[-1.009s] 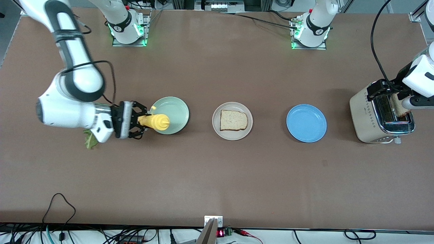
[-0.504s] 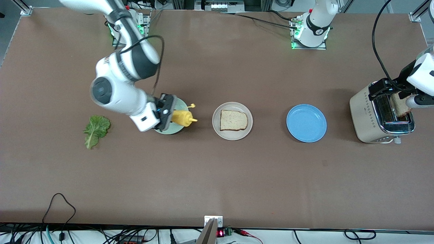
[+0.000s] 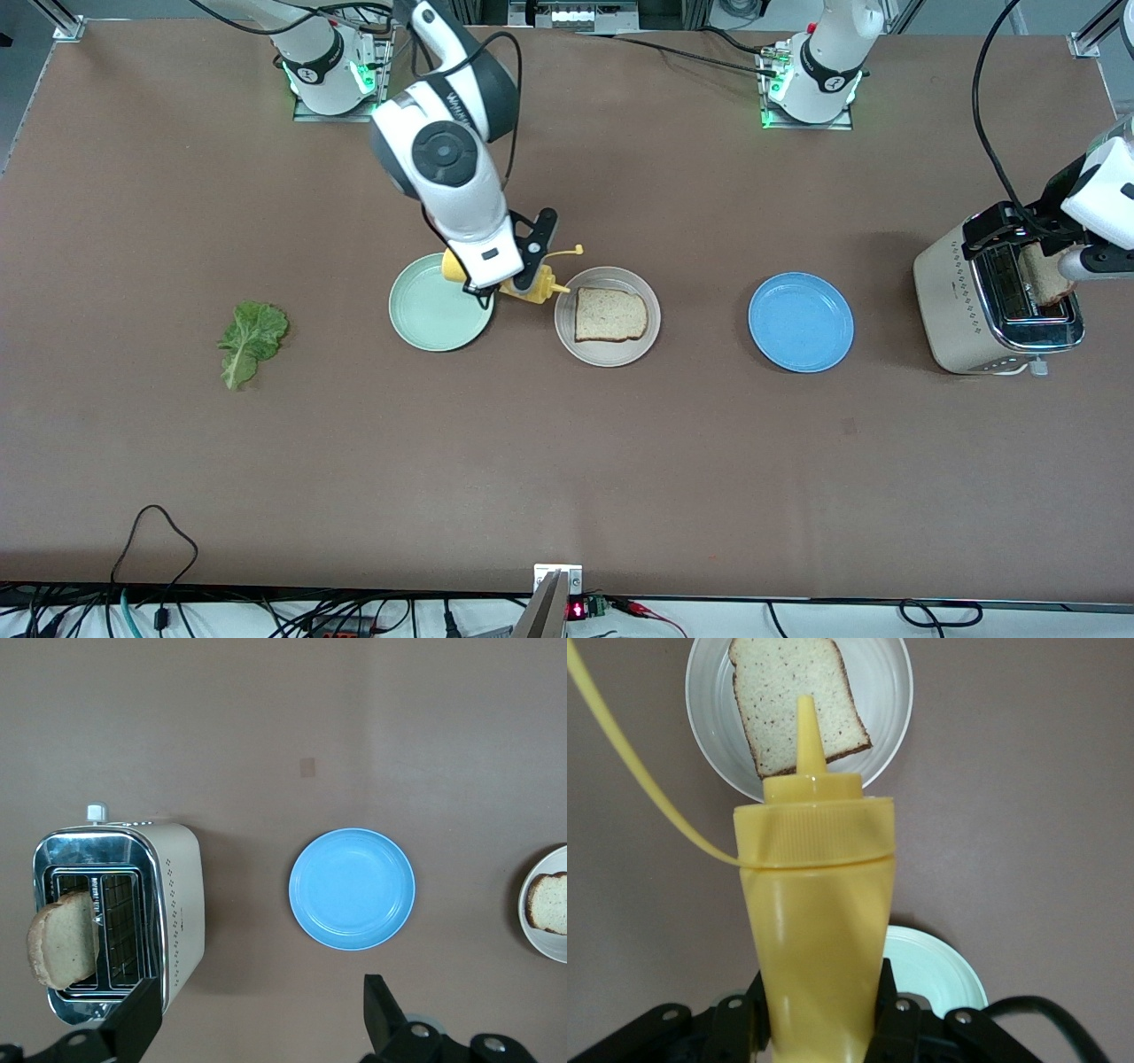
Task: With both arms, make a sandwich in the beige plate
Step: 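Tilt the yellow bottle over the bread with the right gripper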
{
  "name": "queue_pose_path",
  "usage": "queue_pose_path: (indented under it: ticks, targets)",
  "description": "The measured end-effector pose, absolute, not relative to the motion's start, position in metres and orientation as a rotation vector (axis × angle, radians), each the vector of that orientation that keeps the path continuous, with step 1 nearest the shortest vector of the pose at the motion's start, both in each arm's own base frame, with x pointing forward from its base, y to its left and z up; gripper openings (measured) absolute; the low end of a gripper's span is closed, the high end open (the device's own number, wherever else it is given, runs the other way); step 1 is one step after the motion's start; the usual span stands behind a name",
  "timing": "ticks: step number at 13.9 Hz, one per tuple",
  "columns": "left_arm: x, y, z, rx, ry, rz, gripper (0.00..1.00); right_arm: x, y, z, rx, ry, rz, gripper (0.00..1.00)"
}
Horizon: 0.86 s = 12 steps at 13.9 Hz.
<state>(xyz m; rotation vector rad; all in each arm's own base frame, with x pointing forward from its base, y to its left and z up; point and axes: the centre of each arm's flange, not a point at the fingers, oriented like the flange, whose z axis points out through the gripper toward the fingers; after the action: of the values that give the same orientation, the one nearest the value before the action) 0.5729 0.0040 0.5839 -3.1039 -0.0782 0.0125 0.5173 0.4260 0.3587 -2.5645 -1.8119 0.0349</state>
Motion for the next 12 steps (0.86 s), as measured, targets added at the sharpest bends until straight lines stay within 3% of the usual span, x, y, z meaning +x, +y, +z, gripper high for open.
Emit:
queue_pose_path:
  ticks: [7,12]
  targets:
    - [0.574,0.009,0.586,-3.108,-0.106,0.001,1.0,0.485,0.468,0.311,-2.643,-1.878,0.101,0.46]
    - [0.575,0.003,0.595,-3.125,-0.101,-0.031,1.0,0.508,0.461,0.328,-2.68,-1.836,0.045,0.4]
